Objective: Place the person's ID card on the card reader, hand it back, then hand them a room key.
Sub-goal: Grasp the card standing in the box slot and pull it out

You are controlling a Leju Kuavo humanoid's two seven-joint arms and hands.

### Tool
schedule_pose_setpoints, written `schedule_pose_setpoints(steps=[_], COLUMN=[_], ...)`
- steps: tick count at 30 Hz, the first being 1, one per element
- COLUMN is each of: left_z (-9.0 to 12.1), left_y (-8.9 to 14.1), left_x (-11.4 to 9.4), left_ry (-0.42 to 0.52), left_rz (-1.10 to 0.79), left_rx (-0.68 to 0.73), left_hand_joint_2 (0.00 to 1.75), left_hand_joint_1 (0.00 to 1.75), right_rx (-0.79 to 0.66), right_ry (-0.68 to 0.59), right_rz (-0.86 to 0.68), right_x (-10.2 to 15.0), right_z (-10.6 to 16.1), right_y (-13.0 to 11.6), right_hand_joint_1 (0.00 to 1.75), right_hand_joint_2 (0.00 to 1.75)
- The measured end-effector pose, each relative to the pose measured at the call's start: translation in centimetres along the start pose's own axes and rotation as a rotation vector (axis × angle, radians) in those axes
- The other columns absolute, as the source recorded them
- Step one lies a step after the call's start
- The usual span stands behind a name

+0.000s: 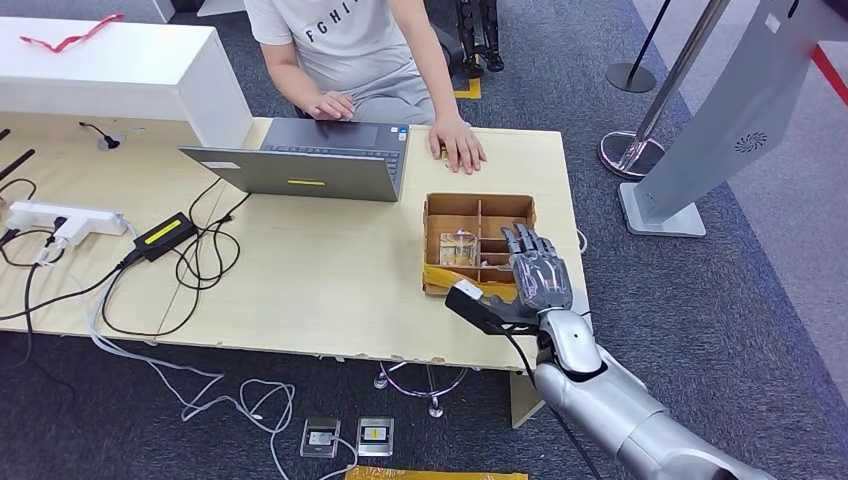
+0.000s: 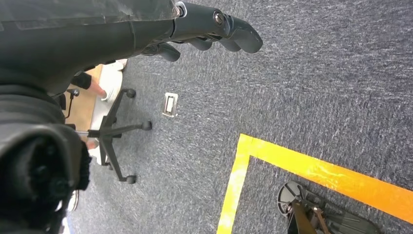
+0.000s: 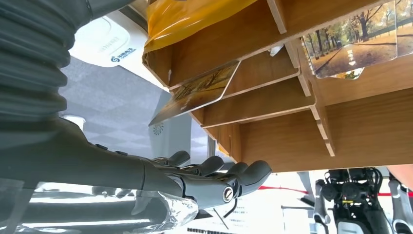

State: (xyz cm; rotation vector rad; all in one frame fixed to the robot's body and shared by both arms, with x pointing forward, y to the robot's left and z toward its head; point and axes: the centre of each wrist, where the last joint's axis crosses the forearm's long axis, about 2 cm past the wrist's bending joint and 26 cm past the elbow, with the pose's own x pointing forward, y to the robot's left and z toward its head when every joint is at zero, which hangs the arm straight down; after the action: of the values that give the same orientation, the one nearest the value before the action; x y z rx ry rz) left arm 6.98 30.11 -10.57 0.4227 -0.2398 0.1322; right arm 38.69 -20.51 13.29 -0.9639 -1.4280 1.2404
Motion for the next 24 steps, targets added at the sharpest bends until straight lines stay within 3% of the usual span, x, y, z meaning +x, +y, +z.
schedule_pose_setpoints(steps=[6,7,8,11,12,24], left_z=[0.00,0.00,0.00,0.01,0.01,0.02], left_y=[0.01,0.01,0.01,0.00,0.00,-0.02], left_x=[-0.02,-0.03,-0.04,-0.06,-0.07,-0.09], left_ry=[0.004,0.003,0.003,0.002,0.001,-0.007], left_rz=[-0.006,-0.008,-0.009,-0.014,-0.016,-0.033], left_rx=[0.002,0.002,0.002,0.003,0.003,0.002], left_hand_joint_2=[0.00,0.00,0.00,0.00,0.00,0.00], left_hand_joint_1=[0.00,0.00,0.00,0.00,0.00,0.00], right_rx=[0.002,0.003,0.005,0.008,0.009,0.010], right_ry=[0.014,0.017,0.020,0.026,0.028,0.050], right_rz=[0.005,0.004,0.004,0.005,0.007,0.018], right_x=[-0.20,-0.24,-0.29,-0.51,-0.60,-1.00], right_z=[-0.09,-0.09,-0.10,-0.08,-0.07,-0.03], right_y=[-0.02,-0.02,0.00,0.06,0.08,0.13], right_hand_joint_1=[0.00,0.07,0.30,1.53,1.75,1.75], right_hand_joint_2=[1.75,1.75,1.75,1.75,1.75,1.75])
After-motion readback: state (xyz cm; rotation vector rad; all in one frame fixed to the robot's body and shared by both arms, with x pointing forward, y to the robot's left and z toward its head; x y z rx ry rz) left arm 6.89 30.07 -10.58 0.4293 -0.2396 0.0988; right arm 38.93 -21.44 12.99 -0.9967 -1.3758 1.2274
